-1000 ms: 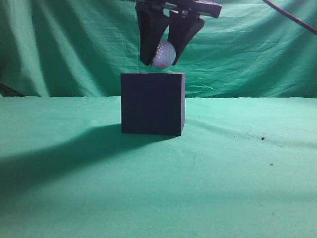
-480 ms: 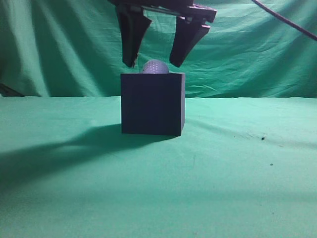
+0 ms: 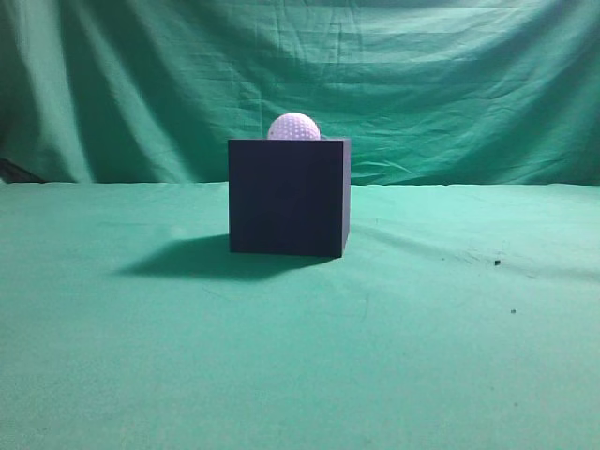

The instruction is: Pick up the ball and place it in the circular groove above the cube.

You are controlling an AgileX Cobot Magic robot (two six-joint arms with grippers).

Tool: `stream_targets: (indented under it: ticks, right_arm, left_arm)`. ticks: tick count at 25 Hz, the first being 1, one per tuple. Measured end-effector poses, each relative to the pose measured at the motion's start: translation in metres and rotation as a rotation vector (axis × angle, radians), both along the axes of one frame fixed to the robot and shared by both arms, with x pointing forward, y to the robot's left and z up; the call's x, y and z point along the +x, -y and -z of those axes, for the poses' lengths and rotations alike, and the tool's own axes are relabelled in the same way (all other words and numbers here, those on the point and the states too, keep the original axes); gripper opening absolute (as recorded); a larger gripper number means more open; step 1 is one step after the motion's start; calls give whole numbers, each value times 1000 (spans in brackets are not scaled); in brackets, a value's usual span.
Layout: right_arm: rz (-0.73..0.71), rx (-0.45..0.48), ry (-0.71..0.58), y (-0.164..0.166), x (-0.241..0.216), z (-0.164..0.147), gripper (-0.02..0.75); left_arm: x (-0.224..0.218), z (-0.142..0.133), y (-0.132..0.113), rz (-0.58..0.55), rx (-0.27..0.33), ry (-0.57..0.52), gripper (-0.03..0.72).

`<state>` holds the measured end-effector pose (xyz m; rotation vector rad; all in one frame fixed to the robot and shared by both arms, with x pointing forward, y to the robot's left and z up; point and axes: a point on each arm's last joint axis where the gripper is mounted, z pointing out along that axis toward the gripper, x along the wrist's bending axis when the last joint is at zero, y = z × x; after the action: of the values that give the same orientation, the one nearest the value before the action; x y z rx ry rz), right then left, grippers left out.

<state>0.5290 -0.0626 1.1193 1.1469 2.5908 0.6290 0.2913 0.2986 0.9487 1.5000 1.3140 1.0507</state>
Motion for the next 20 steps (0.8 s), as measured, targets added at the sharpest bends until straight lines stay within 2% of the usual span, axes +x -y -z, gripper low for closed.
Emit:
stream_targets:
  ticks: [1, 10, 15, 20]
  right_arm:
    - [2, -2, 3, 5, -5, -7, 0]
    - [26, 27, 26, 48, -58, -55, 0]
    - [72, 104, 72, 82, -99, -54, 0]
    - [84, 220, 130, 110, -137, -33, 0]
  left_arm:
    - [0, 0, 0, 0, 0, 0, 0]
    - [0, 0, 0, 0, 0, 0, 0]
    - [0, 0, 0, 0, 0, 0, 0]
    - [0, 0, 0, 0, 0, 0, 0]
